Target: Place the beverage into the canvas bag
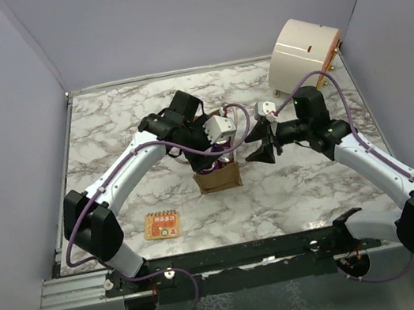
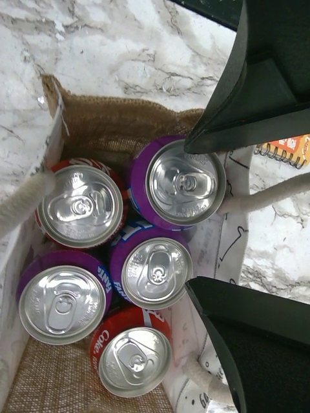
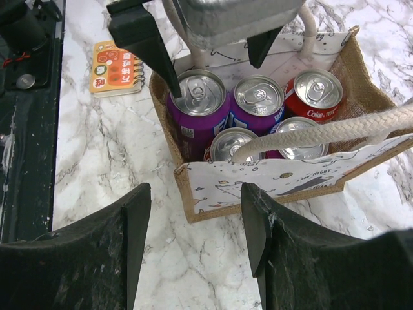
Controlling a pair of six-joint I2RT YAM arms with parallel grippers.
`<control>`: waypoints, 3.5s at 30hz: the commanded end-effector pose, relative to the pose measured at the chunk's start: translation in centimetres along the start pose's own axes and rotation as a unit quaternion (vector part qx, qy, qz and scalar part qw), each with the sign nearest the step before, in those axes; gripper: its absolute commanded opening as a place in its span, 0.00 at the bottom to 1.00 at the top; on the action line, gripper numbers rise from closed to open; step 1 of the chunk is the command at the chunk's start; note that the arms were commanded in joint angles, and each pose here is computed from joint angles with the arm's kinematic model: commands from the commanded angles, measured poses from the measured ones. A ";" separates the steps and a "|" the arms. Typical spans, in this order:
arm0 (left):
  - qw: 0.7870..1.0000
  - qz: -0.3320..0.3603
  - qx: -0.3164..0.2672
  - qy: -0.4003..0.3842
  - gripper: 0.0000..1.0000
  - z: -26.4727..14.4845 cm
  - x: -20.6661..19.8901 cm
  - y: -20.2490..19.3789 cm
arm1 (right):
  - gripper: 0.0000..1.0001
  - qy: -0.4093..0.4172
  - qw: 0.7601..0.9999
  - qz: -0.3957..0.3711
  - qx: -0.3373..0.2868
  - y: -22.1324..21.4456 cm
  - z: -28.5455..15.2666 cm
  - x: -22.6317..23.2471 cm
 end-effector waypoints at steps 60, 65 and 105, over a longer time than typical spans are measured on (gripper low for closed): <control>0.771 -0.303 -0.259 0.497 0.99 -17.5 6.5 -7.5 | 1.00 -0.572 0.816 0.076 0.028 1.7 -11.7 -7.0; 0.716 -0.302 -0.294 0.556 0.99 -18.4 6.0 -8.8 | 1.00 -0.599 0.796 0.081 0.031 2.5 -12.5 -6.8; 0.732 -0.243 -0.338 0.540 0.99 -19.1 -0.2 -11.8 | 1.00 -0.567 0.823 -0.012 0.036 4.2 -15.0 0.3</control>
Point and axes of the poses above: each gripper's point midway between its finger pads, its own z axis out along the fingers, its own x axis along the line the jaws close on, y = z × x, the point moved 10 cm from there along -z, back along the fingers, and after that the axes turned 5 degrees about -z, right-handed, at the moved point
